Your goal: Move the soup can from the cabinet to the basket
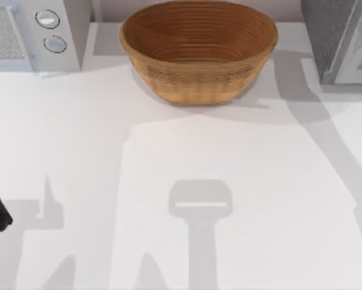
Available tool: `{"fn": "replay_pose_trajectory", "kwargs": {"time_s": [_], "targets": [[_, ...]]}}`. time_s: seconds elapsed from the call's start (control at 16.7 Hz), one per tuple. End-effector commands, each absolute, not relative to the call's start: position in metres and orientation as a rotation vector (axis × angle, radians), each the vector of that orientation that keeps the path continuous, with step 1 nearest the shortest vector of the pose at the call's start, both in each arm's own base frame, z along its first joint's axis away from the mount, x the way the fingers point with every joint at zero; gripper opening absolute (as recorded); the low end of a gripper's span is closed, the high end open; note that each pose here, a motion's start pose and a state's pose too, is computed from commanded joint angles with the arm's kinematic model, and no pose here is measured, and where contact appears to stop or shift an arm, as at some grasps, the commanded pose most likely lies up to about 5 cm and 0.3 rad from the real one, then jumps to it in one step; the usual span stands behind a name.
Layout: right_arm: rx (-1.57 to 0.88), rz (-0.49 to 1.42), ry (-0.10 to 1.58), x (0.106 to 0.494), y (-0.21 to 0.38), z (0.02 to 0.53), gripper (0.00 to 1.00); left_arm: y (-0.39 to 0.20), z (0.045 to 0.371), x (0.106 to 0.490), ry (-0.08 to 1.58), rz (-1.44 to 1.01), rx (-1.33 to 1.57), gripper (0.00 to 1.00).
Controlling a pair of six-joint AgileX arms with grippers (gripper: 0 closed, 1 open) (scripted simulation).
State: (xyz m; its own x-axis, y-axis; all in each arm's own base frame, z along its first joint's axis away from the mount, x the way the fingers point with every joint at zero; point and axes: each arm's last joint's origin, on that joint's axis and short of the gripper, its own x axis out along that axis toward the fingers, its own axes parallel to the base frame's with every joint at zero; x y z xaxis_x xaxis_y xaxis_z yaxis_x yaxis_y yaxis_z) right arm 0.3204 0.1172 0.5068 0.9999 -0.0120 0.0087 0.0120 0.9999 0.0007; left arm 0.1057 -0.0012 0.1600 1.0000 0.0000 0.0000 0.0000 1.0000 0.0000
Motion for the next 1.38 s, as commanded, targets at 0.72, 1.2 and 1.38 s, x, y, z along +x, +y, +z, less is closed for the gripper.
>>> {"fn": "replay_pose_trajectory", "kwargs": {"time_s": [0.72,1.2,1.38], "targets": [[0.001,-0.012,-0.009,0.361,0.119,0.509,1.0,-0.001,0.16,0.106,0.0,0.0,0.0,1.0],[0.001,-0.012,-0.009,0.381,0.117,0.507,1.0,-0.001,0.16,0.106,0.0,0.0,0.0,1.0],[0.001,-0.012,-0.009,0.381,0.117,0.507,0.77,-0.001,0.16,0.106,0.0,0.0,0.0,1.0]]}}
